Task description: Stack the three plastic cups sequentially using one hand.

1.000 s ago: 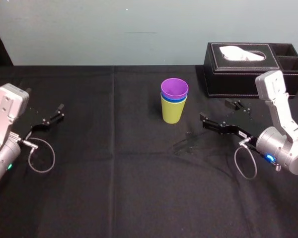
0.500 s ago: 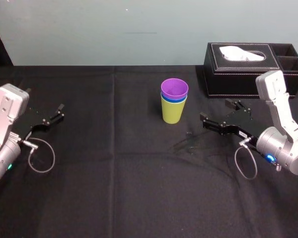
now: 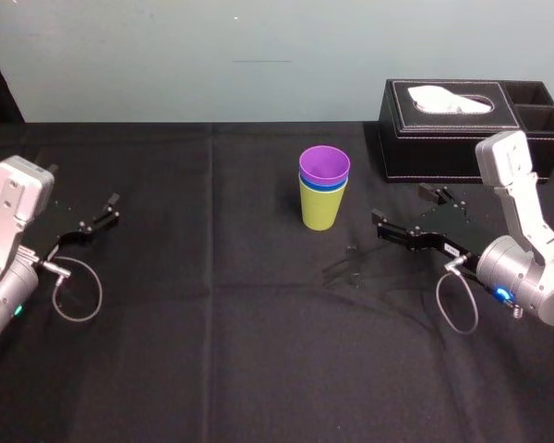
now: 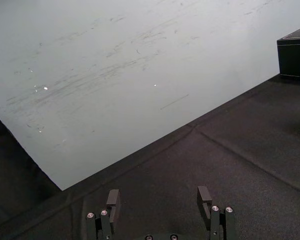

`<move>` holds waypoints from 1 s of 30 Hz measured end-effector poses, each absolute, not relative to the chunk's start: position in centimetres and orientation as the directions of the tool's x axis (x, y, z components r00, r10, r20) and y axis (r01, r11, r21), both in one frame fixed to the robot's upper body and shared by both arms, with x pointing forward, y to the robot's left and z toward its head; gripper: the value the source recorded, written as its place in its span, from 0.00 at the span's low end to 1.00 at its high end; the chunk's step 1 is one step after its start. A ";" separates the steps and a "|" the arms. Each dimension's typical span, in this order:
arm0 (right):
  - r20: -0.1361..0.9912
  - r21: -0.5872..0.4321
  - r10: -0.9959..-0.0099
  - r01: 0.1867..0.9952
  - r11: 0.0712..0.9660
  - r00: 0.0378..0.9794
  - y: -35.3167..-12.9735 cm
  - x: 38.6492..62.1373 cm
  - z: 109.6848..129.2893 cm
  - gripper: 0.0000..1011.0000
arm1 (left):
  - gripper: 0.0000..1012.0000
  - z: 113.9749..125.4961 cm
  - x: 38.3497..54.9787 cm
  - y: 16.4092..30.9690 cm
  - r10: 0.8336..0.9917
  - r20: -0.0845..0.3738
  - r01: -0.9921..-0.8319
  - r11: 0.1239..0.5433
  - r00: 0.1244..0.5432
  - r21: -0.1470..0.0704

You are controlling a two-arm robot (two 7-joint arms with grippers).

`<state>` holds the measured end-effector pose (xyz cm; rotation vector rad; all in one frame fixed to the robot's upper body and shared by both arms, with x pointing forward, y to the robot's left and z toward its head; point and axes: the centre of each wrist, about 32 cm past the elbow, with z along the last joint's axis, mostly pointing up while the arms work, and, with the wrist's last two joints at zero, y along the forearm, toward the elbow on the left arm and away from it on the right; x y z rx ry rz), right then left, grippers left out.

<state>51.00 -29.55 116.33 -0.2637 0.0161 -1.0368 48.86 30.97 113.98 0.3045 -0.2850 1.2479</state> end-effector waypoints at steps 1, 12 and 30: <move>0.111 -0.224 -0.852 0.848 0.480 0.512 -29.6 51.0 116.3 0.99 | 1.00 114.0 48.9 31.0 0.880 0.374 -0.955 0.287 0.292 0.070; 0.111 -0.224 -0.852 0.848 0.480 0.511 -29.6 51.0 116.3 0.99 | 1.00 114.0 48.9 31.0 0.880 0.374 -0.955 0.287 0.292 0.070; 0.111 -0.224 -0.852 0.848 0.480 0.511 -29.5 51.0 116.3 0.99 | 1.00 114.0 48.9 31.0 0.880 0.374 -0.955 0.287 0.292 0.070</move>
